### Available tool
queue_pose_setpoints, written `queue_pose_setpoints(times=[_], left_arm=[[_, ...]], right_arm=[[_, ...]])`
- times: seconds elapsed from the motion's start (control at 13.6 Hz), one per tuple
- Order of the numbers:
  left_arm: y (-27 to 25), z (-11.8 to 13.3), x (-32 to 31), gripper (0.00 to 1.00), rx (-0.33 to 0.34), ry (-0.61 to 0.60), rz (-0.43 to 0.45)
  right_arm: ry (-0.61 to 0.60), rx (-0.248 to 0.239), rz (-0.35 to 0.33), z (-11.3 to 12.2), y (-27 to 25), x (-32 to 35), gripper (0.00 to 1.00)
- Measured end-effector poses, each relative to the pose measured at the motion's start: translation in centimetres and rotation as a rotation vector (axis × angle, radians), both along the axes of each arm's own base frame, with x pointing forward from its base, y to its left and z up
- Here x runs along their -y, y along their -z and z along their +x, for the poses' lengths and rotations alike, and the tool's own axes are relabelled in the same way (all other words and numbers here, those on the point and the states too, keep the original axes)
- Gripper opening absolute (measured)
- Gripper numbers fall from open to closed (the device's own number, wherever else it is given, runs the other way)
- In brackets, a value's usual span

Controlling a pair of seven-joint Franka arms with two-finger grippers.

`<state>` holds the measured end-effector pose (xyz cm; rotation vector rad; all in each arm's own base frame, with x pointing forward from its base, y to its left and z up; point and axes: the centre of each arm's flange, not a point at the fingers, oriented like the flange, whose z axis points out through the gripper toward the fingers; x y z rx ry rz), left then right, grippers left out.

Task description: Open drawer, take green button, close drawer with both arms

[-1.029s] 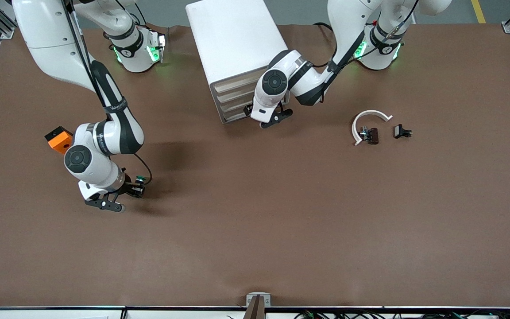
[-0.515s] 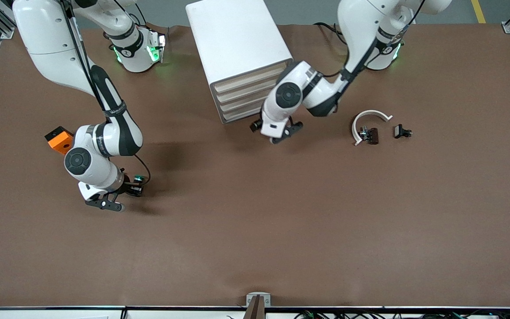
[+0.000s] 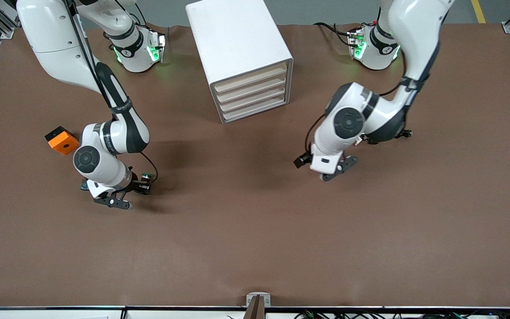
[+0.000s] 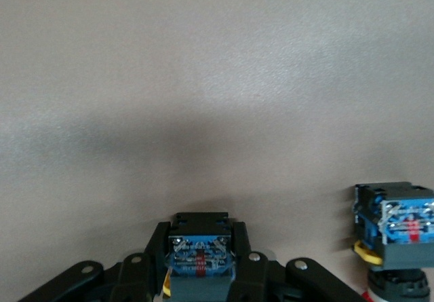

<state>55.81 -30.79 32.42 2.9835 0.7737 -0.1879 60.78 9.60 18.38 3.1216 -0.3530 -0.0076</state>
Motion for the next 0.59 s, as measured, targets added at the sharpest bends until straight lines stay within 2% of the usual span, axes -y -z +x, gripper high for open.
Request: queue_pose_setpoints(times=[0.22,0.37,0.51,0.59], left_arm=[[-6.7,2.7,-6.1,1.0,0.074,0.038,-0.006],[-10.1,3.3,-9.7,1.0,0.114,0.052,0.002],[-13.2,3.6,-13.8,1.0,0.135,0.11,0.016],[-14.8,3.6,-15.8,1.0,0.126,0.141,0.025]], right_arm=[[0.001,-0.005,0.0,-0.1,0.0,0.0,0.41],[0.002,-0.032,-0.004,-0.4,0.3,0.1,0.56],[0.003,-0.054,-0.005,-0.2,-0.3,0.1,0.79],[0.004,-0.085,-0.007,0.3,-1.4,0.1,0.88]])
